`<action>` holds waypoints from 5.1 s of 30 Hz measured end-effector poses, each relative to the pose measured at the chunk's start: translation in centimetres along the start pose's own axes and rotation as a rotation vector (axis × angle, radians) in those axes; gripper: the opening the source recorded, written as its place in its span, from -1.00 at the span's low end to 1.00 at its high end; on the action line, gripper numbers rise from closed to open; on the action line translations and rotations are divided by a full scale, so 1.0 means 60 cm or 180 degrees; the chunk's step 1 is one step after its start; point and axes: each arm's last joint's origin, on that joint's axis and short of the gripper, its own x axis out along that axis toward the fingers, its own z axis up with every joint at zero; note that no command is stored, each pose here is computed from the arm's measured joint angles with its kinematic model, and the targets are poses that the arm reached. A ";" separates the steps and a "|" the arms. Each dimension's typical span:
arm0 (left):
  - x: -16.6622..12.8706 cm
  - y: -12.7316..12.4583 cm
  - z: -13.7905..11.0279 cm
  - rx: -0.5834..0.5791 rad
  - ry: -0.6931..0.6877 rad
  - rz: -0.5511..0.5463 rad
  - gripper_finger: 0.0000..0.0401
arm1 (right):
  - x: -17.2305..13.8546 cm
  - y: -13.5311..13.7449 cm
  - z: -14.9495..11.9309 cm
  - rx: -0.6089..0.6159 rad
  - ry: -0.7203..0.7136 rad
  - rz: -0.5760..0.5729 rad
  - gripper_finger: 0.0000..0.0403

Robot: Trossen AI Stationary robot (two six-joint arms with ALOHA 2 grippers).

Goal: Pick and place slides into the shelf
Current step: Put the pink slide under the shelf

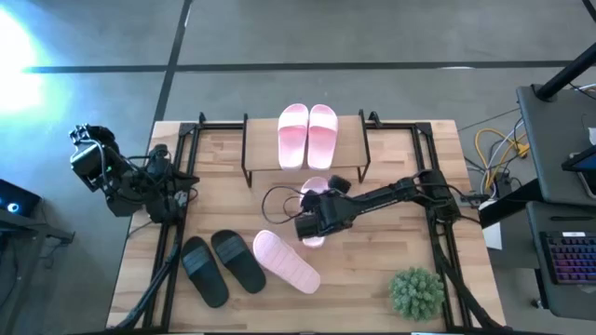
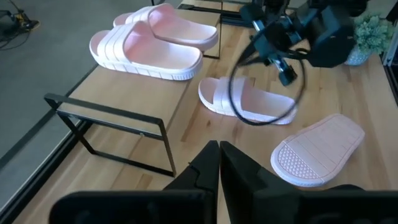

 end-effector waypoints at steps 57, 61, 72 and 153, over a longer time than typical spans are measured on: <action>0.146 -0.093 -0.163 -0.2029 0.0376 -0.0964 -1.00 | -0.189 0.050 -0.028 0.1815 0.0575 0.2625 -0.26; 0.171 -0.114 -0.176 -0.2029 0.0374 -0.1602 -1.00 | -0.189 0.050 -0.027 0.1822 0.0568 0.2635 -0.26; 0.226 -0.083 -0.184 -0.2058 -0.0261 -0.1354 -1.00 | -0.190 0.051 -0.028 0.1677 0.0502 0.2648 -0.26; 0.479 -0.279 0.102 -0.0691 0.0362 -0.2132 -1.00 | -0.210 0.010 -0.197 0.1557 0.0677 0.0307 -0.26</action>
